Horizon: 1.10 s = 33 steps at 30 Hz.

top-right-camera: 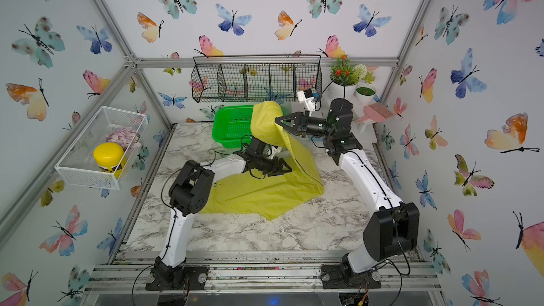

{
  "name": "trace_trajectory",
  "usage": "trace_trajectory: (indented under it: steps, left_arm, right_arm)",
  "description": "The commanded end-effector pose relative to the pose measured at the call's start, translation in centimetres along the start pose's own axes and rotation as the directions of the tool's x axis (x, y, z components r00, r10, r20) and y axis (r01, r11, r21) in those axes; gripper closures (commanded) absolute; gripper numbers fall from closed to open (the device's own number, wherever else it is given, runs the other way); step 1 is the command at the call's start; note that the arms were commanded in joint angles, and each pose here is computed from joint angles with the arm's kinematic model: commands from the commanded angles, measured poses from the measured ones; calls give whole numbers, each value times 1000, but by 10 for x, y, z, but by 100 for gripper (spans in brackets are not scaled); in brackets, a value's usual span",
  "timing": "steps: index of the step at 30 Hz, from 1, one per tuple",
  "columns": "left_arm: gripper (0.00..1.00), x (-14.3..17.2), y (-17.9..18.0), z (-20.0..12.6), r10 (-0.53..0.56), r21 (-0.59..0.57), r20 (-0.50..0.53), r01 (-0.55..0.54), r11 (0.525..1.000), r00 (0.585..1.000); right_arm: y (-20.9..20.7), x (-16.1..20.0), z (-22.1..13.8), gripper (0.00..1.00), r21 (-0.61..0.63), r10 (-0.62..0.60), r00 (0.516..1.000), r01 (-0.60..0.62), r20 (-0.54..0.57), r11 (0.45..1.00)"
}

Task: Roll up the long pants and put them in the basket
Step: Fold the long pant at the center of the board.

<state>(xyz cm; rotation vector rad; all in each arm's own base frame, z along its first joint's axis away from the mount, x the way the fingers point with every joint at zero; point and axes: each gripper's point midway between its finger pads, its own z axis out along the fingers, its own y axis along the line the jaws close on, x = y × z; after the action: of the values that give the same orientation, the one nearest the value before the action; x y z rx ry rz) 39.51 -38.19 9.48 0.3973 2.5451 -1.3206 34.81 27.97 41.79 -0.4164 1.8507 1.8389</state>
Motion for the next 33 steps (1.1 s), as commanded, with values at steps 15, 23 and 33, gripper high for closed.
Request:
trace_trajectory:
  steps: [15, 23, 33]
  left_arm:
    - [37, 45, 94, -217, -48, -605, 418, 318, 730, 907]
    - [37, 89, 103, -344, 82, -651, 690, 568, 503, 719]
    - [36, 128, 95, -382, 173, -643, 740, 608, 466, 650]
  right_arm:
    - [-35, 38, 96, 97, -125, 2, 989, -21, -150, 992]
    - [-45, 52, 137, 98, -167, 17, 977, -54, -214, 984]
    - [-91, 115, 192, 98, -150, 96, 930, -158, -355, 976]
